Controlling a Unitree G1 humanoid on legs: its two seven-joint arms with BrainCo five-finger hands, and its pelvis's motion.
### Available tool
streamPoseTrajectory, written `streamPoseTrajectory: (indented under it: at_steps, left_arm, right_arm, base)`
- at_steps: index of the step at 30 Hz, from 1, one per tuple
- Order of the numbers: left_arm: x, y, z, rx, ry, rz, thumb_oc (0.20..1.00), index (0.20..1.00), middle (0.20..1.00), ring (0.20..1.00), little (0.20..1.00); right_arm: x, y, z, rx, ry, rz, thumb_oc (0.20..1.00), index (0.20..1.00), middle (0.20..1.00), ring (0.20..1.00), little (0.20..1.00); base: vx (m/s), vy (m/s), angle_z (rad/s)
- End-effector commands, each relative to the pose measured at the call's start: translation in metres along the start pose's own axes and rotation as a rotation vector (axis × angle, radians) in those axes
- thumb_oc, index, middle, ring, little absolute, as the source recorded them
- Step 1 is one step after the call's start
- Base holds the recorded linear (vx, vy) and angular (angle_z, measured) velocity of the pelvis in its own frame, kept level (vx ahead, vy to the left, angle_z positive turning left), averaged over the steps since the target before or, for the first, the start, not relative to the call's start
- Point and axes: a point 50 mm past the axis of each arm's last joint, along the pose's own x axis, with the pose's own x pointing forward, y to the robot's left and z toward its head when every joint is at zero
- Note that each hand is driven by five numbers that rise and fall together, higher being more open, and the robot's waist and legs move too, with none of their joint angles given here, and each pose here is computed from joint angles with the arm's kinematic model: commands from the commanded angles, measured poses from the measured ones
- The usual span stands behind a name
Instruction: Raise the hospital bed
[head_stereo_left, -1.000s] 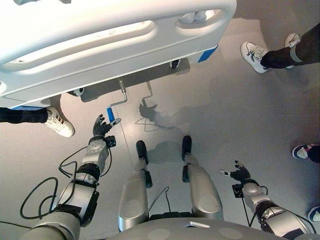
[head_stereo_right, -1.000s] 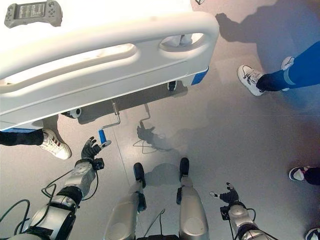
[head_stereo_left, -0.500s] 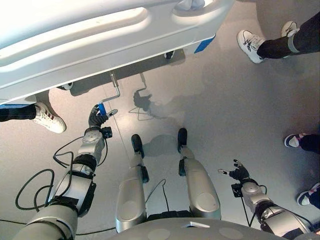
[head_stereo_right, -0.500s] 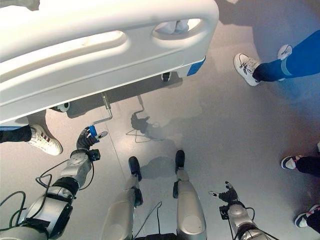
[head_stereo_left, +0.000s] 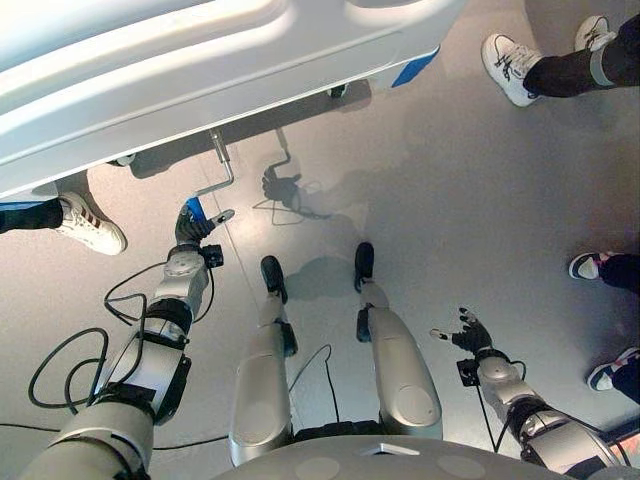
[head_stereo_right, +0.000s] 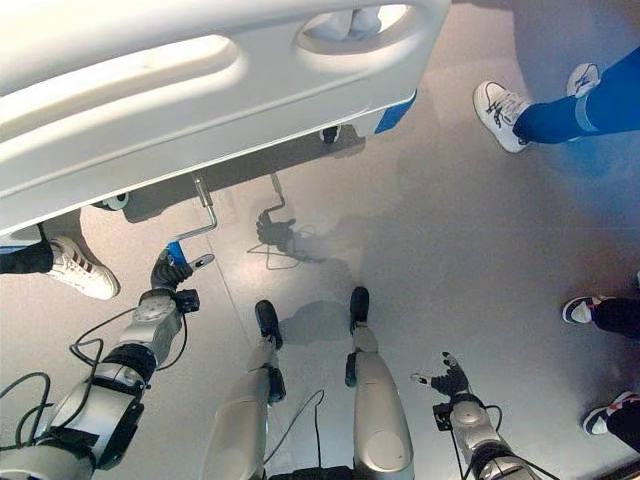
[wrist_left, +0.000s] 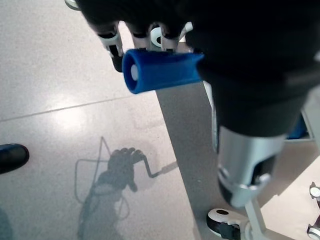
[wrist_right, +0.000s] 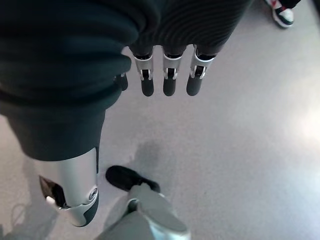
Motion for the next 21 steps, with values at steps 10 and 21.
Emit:
streamPoseTrajectory:
  at_steps: [10,21]
  left_arm:
    - [0.014,0.002,0.046,-0.008,-0.111,0.027,1.000,1.000,1.000,1.000,1.000]
    - [0.020,0.005,0.075,-0.029,-0.160,0.055,1.000,1.000,1.000,1.000,1.000]
  right_arm:
    - [-0.002,-0.004,0.004,0.013,-0.049,-0.019,1.000,1.000,1.000,1.000,1.000]
    - [-0.003,-0.003,0.007,0.031,-0.079,-0.022,1.000,1.000,1.000,1.000,1.000]
  base:
    - [0.00,0.000,0.00]
    - [0.00,0.000,0.00]
